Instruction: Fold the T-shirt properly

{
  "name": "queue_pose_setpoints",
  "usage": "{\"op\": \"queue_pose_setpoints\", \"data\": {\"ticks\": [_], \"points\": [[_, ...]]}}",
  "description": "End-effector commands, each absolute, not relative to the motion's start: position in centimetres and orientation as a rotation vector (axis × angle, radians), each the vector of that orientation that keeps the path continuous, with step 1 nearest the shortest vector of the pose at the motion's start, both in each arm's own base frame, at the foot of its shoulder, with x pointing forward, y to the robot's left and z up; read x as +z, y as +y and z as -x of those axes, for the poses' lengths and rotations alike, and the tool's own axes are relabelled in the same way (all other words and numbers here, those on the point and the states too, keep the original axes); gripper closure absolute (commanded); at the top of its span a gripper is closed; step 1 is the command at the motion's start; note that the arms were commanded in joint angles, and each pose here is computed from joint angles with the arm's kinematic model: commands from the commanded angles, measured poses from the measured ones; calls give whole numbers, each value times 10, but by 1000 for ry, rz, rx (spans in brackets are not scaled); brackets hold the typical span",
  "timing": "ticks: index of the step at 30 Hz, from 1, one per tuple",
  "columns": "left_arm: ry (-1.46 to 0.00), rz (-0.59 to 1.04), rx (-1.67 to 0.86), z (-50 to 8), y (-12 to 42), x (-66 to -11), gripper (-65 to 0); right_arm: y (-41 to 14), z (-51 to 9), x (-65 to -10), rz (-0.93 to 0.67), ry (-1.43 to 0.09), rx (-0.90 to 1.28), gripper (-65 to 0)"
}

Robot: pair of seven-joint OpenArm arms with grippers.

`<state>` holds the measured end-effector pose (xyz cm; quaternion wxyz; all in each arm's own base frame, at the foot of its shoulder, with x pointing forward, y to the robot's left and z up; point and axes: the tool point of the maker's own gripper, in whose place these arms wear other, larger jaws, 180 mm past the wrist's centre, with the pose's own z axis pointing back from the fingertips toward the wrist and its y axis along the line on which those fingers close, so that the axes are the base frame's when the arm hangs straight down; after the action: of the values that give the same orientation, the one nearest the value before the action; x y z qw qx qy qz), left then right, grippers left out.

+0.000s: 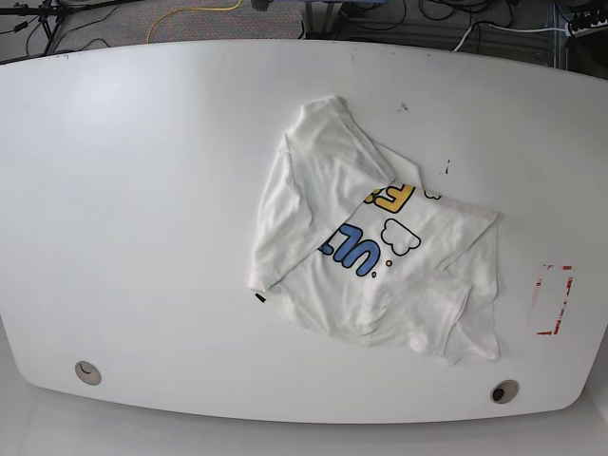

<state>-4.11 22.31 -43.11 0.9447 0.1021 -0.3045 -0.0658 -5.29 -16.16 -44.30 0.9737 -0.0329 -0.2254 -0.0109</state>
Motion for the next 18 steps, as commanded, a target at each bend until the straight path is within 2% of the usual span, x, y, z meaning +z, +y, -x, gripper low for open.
{"op": "queue_pose_setpoints", "data": {"ticks": [1,18], "points": [[-629,-221,-145,44,227,-421,-246,-162,53,-434,71,-475,-28,-83],[-735,-287,-168,13,242,-378,-243,-165,14,-395,85,-600,-20,-84]]}}
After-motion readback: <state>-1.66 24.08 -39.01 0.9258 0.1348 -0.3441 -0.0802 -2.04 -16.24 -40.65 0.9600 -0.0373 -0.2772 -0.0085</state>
